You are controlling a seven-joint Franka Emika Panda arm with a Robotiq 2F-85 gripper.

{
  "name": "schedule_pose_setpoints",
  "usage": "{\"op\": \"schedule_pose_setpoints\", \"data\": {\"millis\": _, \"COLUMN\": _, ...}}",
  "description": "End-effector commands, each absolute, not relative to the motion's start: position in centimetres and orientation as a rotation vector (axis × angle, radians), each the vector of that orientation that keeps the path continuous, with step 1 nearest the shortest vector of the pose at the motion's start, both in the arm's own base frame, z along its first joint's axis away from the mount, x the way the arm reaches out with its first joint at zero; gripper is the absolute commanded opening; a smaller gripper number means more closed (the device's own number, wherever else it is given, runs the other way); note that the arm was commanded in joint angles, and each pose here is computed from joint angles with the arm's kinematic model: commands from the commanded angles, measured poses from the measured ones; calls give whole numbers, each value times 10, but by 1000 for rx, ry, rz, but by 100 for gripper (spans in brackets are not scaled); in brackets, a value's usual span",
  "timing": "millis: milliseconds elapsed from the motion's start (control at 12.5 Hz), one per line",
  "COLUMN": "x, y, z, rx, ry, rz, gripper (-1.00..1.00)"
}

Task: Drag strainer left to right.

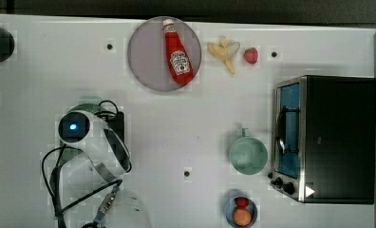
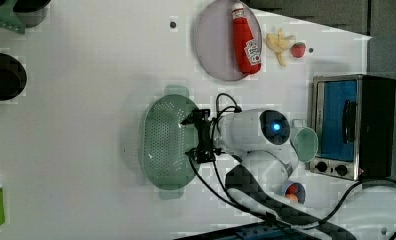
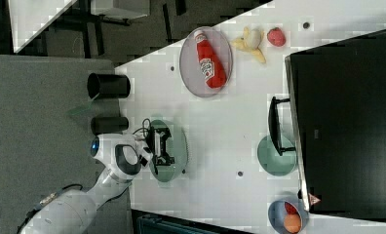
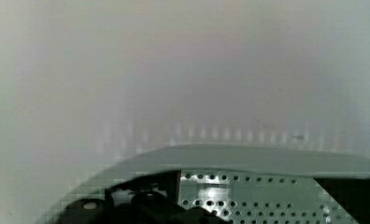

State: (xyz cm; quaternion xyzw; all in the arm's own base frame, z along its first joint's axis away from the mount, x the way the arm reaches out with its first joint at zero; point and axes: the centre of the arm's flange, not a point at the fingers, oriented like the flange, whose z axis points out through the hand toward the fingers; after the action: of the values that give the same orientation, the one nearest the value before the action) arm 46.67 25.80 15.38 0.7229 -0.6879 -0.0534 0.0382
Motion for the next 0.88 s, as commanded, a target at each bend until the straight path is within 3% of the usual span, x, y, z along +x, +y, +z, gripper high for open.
{"op": "schedule_pose_setpoints", "data": {"millis": 80, "x": 489, "y": 197, "z": 169, "rx": 2194, "ry": -2131, "rz": -113, "gripper": 100}}
{"op": "schedule_pose_setpoints", "data": {"millis": 880, "x": 499, "y": 96, "z": 170, "rx": 2200, "ry": -2085, "rz": -84, "gripper": 100}}
